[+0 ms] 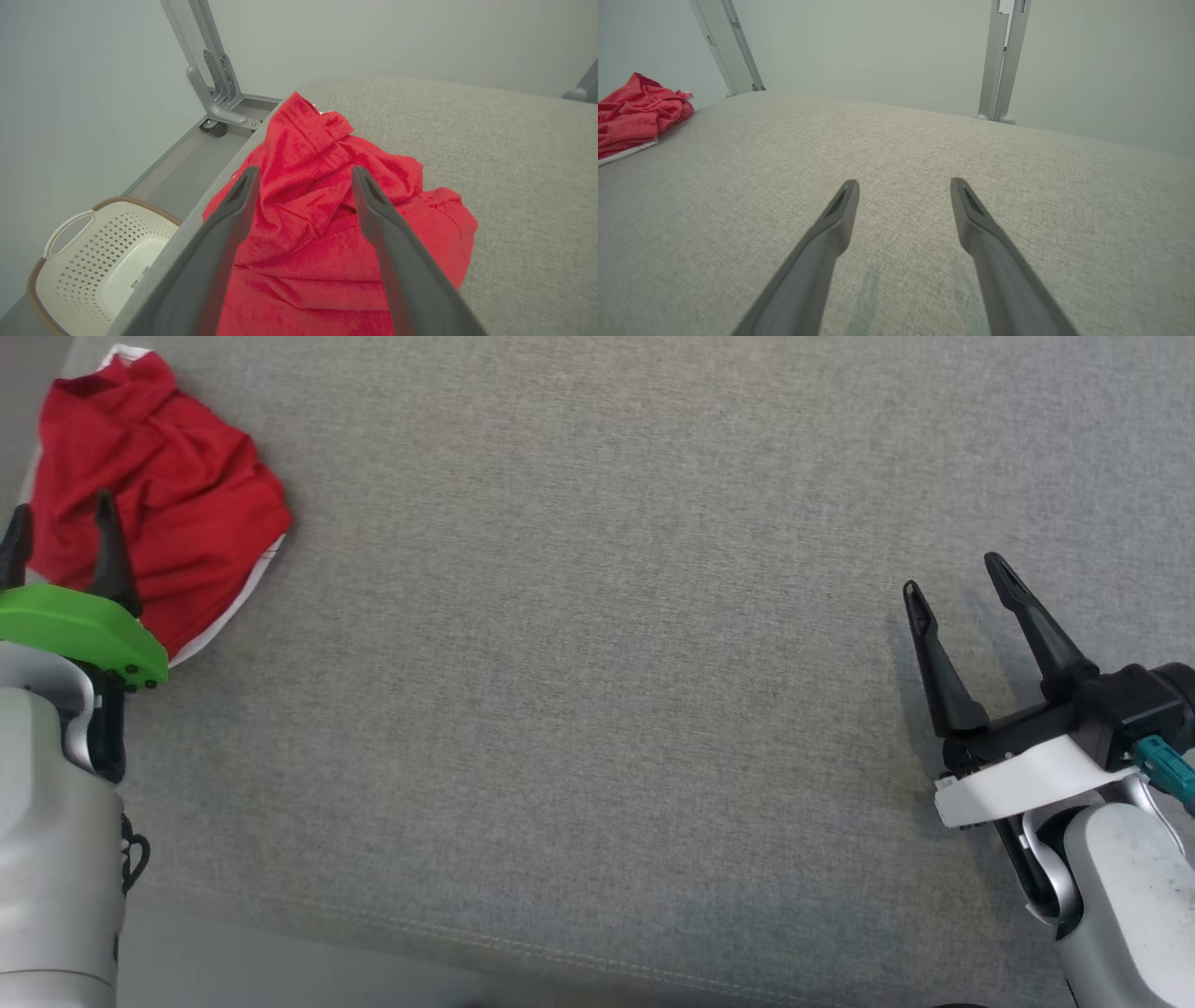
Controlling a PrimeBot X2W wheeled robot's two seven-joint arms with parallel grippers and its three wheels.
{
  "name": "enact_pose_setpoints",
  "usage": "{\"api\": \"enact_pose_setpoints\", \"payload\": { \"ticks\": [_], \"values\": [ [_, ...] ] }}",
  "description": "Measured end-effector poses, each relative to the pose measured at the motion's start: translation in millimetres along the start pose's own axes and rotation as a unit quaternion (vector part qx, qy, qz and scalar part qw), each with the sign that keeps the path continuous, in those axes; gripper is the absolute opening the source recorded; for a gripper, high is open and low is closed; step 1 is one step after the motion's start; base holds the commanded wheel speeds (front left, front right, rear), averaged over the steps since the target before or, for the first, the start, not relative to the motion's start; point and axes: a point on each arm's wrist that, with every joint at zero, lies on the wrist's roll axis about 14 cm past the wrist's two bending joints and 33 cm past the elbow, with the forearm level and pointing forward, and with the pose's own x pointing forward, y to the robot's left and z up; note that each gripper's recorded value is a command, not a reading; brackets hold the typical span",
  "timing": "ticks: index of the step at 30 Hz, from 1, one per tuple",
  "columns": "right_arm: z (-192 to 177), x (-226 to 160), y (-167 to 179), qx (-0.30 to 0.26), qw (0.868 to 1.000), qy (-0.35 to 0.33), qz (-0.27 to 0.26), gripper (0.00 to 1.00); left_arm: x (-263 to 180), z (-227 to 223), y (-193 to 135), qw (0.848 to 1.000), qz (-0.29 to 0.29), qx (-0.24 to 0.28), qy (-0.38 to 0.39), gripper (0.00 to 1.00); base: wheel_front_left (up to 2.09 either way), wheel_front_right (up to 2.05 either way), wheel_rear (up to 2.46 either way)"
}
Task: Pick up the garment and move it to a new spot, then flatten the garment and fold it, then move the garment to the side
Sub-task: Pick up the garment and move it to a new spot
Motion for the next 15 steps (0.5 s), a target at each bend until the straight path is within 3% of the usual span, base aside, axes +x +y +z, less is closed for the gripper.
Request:
{"api": "enact_pose_setpoints", "payload": {
  "ticks": [10,11,12,15],
  "values": [
    [-23,-30,-57,-0.007,0.996,0.032,-0.081,1.00,38,-84,-8,0.988,0.046,0.014,0.147,1.00,0.00,0.00,0.00],
    [-26,-33,-61,-0.007,0.996,0.036,-0.087,1.00,41,-88,-10,0.988,0.045,0.015,0.148,0.25,0.00,0.00,0.00],
    [-28,-36,-64,-0.005,0.995,0.040,-0.093,1.00,44,-91,-13,0.988,0.042,0.017,0.148,0.00,0.00,0.00,0.00],
    [-35,-44,-69,-0.001,0.993,0.050,-0.107,1.00,50,-96,-25,0.990,0.027,0.018,0.140,0.00,0.00,0.00,0.00]
  ]
}}
